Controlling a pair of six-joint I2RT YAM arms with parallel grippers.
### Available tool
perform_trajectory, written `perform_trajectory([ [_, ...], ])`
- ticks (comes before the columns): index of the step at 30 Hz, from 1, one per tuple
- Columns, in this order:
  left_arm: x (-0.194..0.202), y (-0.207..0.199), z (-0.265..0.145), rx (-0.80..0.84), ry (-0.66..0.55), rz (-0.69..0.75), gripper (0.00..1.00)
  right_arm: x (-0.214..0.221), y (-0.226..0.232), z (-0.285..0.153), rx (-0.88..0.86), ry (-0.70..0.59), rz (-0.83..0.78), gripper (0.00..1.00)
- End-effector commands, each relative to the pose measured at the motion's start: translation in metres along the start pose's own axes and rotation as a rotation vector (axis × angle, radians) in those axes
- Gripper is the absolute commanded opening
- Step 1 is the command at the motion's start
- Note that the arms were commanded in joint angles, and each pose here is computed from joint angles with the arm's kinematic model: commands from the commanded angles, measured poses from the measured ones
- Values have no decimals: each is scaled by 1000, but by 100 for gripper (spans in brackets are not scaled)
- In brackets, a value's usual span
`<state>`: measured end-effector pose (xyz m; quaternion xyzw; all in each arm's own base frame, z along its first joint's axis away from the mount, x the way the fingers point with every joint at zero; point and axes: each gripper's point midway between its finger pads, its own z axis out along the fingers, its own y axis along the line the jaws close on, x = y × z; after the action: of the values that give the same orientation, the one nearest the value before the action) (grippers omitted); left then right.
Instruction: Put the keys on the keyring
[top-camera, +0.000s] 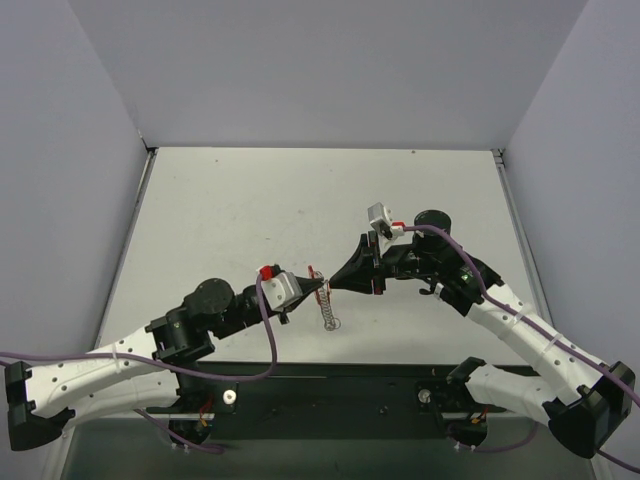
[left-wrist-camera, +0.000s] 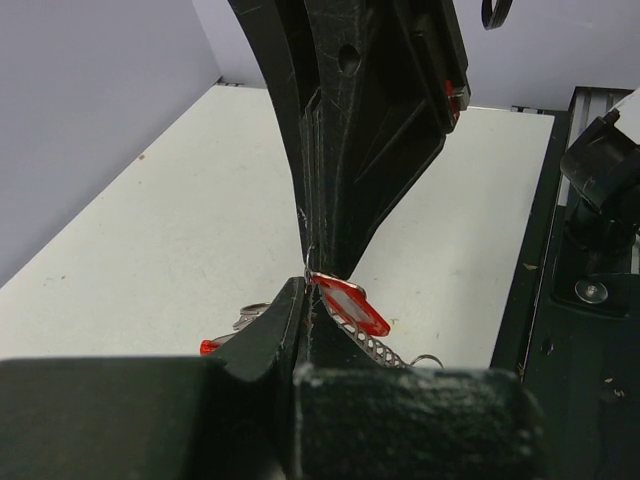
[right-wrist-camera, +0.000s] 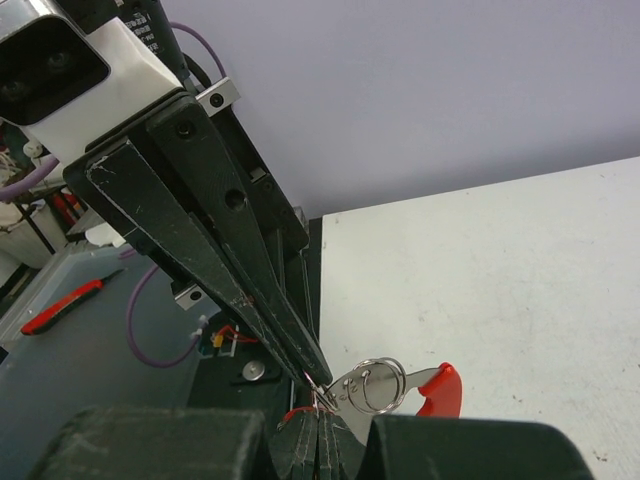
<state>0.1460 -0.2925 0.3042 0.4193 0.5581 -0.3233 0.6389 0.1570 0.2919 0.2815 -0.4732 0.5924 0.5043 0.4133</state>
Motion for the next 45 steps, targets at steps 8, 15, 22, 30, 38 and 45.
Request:
perform_trajectory([
  [8,-74,-5,-18,57,-226,-32,0,-20,-5,0,22,-36,-94,0],
  [15,-88,-12,-24,102,-271,-36,0,-18,-7,0,29,-32,-91,0],
  [22,-99,-19,-30,150,-313,-41,0,-17,-9,1,33,-28,-89,0],
  [30,-107,-24,-35,181,-348,-50,0,-16,-10,1,36,-26,-88,0],
  [38,-109,-25,-39,188,-367,-64,0,-15,-10,-1,39,-27,-88,0],
  [45,-108,-26,-39,190,-388,-61,0,-27,-6,-1,34,-53,-48,0],
])
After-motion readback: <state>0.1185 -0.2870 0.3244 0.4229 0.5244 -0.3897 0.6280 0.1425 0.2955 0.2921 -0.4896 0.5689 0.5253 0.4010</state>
